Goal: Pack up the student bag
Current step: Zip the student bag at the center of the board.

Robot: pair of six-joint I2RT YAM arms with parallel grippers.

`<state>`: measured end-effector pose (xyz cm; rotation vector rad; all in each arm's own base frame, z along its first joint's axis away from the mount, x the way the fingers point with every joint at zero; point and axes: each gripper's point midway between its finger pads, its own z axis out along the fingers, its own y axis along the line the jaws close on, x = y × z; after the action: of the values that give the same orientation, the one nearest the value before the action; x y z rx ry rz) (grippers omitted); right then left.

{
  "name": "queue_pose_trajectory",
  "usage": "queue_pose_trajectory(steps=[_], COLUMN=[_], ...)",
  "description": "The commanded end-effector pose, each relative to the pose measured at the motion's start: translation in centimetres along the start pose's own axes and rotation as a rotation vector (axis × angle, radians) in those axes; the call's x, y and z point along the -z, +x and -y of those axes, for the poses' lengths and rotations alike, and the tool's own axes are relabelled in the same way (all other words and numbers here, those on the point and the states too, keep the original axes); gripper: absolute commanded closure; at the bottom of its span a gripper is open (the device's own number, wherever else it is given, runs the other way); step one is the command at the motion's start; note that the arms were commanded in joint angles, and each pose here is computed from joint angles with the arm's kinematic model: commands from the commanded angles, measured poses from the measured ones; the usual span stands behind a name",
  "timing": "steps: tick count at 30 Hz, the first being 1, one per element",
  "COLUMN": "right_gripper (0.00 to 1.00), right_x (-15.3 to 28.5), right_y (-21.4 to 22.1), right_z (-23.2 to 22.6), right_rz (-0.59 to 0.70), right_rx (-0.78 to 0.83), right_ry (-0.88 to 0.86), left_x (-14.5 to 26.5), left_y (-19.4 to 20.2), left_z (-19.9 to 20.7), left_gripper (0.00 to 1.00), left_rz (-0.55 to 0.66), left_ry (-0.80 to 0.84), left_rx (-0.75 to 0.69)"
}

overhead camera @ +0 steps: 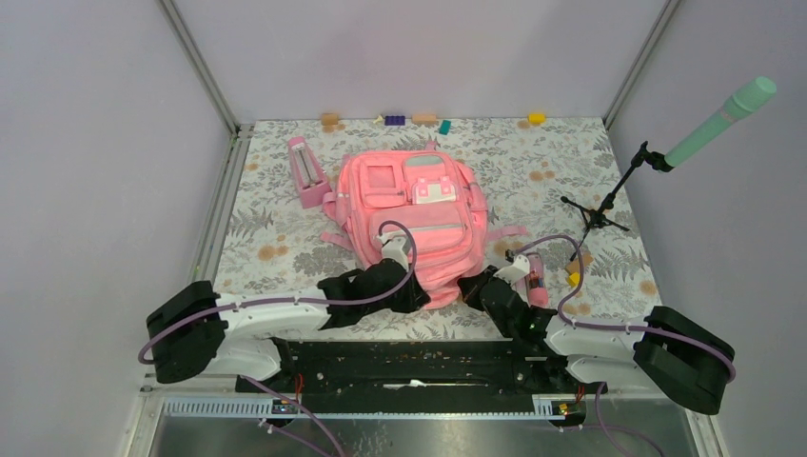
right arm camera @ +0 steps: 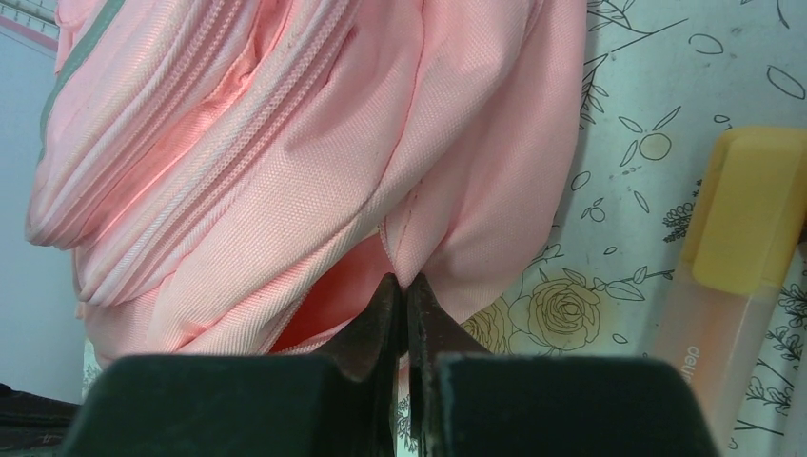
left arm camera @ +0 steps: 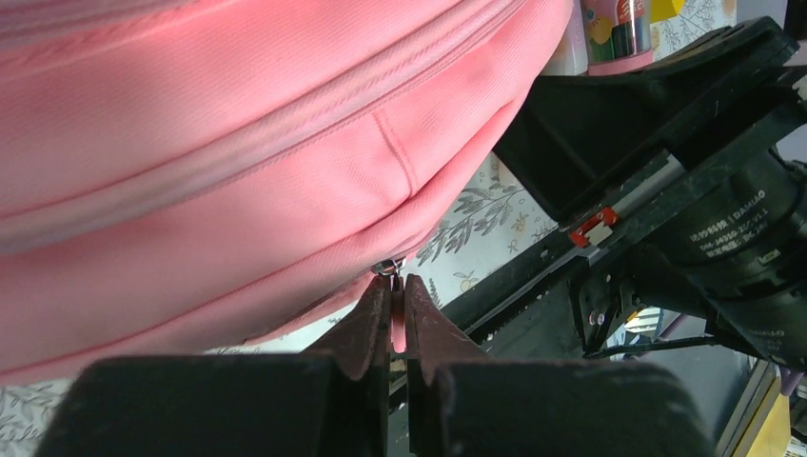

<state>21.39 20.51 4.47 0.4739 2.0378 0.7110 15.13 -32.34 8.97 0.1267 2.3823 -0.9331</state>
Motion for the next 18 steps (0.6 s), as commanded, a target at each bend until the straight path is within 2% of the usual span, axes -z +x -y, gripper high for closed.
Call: queue_pose_trajectory(steps=[1,10,15,18], right_gripper=[1.0,1.0,1.0,0.94], right_x=[-0.1,0.6,1.4,2.1], right_y=[-2.7,-3.8,-5.1,-6.1], right_z=[-4.2,-3.7,-3.5,-3.6], right_rz=[0.107,0.153,0.196,0.213], right_rx=[-0.052,0.006,0.095,0.175], right_ry=[-0.098,-0.09,-0.086,-0.084], left_x=[-0.4,-3.5,-5.1,-5.6], left_y=[-3.5,-4.0,-4.3,-4.5], left_z=[6.5,8.7,10.2,10.6], left_gripper=[1.0,1.0,1.0,1.0], left_rz=[0.096,0.09,0.082,0.078], left_ry=[0.183,0.184,0.195,0.195], left_rx=[0.033,0.022,0.005,-0.003])
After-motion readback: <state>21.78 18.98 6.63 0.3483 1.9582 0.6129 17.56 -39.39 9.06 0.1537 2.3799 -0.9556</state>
